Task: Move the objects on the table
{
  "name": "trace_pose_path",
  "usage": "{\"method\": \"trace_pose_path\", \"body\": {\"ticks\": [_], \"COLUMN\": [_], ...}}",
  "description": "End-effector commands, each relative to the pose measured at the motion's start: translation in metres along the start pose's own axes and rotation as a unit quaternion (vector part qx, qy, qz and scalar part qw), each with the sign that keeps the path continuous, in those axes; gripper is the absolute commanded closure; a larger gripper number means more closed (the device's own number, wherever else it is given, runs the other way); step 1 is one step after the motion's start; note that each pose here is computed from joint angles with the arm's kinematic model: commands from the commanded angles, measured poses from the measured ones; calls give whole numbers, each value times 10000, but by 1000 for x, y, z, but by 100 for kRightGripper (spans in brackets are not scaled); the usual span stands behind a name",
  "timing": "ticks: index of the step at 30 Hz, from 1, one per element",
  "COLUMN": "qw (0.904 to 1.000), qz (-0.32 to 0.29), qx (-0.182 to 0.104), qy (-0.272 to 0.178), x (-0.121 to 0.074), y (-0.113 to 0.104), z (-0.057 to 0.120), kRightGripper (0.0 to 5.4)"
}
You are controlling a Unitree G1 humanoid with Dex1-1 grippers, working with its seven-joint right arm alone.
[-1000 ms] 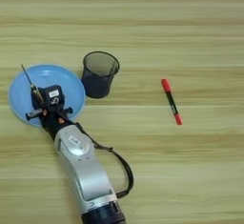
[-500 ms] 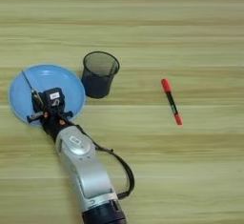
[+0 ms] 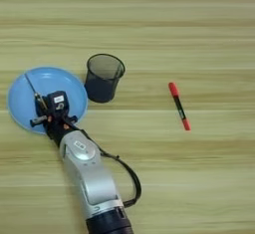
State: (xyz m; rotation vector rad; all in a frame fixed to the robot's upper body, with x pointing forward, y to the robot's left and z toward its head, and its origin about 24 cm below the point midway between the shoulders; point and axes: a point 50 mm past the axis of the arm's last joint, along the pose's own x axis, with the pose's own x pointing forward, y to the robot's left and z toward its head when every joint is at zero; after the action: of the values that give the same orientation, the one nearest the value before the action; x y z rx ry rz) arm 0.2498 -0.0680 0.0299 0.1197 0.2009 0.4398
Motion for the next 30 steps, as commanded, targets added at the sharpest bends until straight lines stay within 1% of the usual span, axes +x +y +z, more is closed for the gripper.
{"method": "trace_pose_path", "body": {"ticks": [1,12,13,18,21,25,30], "qw": [9986,9984,9983,9982,9981,9980,9973], "qz": [114,129,131,141,140,146,175], "qx": [-32,-77,-82,-104,-106,-124,-221], "qy": [-517,-553,-559,-581,-585,-602,-676], "x": [8,8,8,7,7,7,6], "y": [6,5,6,6,6,6,7], "z": [26,27,28,29,29,30,32], "kRightGripper": [463,462,434,389,372,329,276]}}
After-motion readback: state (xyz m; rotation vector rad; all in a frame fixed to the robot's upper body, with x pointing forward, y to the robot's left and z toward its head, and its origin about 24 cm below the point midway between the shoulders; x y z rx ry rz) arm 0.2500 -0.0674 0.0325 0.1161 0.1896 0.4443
